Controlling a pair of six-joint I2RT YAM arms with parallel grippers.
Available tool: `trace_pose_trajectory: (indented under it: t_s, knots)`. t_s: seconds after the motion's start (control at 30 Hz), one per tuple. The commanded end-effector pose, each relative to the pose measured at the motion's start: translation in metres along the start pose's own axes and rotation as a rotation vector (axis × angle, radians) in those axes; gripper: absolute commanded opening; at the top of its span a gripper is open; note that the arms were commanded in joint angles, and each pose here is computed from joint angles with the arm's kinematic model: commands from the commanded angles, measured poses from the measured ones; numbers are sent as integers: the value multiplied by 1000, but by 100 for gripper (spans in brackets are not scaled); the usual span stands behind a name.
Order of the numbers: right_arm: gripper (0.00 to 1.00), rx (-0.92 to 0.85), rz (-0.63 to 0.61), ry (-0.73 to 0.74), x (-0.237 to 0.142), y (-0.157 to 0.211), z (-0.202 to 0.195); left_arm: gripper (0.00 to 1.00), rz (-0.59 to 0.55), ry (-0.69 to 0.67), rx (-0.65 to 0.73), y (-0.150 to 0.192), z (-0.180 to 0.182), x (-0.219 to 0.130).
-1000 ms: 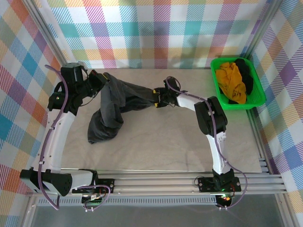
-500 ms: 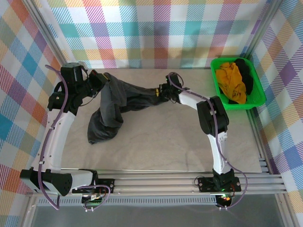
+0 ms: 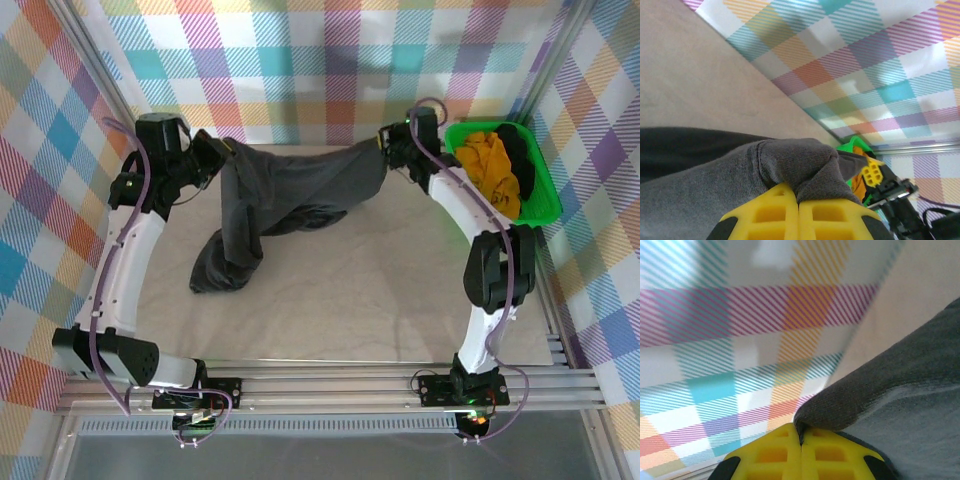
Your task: Fold and stack the t-shirts
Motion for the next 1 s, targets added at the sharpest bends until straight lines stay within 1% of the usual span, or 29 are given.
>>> trace_pose_trajectory:
  t_s: [0.0, 0.2, 0.37, 0.47, 0.57, 0.6, 0.63, 0.7, 0.73, 0.77, 0.8, 0.83, 0.87, 0.93, 0.97]
  knots:
    - [0, -216, -129, -137, -35, -30, 46, 0, -79, 142, 40, -20, -36, -20]
    - [0, -436, -281, -325, -88, -51, 105, 1, -134, 278, 93, -35, -69, -37]
    - [0, -574, -423, -449, -151, -58, 151, 5, -193, 408, 151, -39, -93, -66]
    - [0, -613, -495, -506, -192, -59, 167, 10, -232, 468, 186, -37, -100, -86]
    - [0, -649, -562, -548, -235, -58, 177, 11, -262, 540, 215, -33, -106, -108]
    - [0, -658, -585, -563, -250, -57, 179, 12, -287, 584, 232, -31, -110, -119]
    - [0, -664, -601, -569, -261, -56, 179, 12, -298, 595, 236, -29, -109, -126]
    - [0, -670, -623, -572, -280, -55, 177, 13, -325, 578, 226, -25, -104, -136]
    - [0, -675, -620, -569, -284, -54, 175, 12, -338, 551, 220, -24, -99, -137]
    - [0, -684, -607, -560, -285, -54, 173, 9, -344, 489, 201, -23, -90, -135]
    - [0, -688, -591, -542, -283, -53, 171, 4, -358, 417, 169, -24, -80, -130]
    - [0, -689, -574, -526, -279, -52, 167, 1, -367, 354, 139, -26, -72, -123]
    - [0, -689, -552, -514, -273, -52, 164, 1, -366, 291, 110, -29, -64, -112]
    - [0, -677, -489, -470, -252, -52, 157, 4, -338, 214, 73, -36, -53, -87]
    - [0, -669, -438, -436, -237, -52, 150, 7, -318, 167, 58, -39, -45, -67]
Point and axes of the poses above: each hand's point on the last joint's axis, 136 mm out from that joint toward the fingers, its own x axis out along the fingers, its own z axis along the line the jaws close on, y = z × x, the point moved 9 cm from there along -x, back along the fingers, and after that the axes turned 8 degrees about -x, right-handed, at the moved point
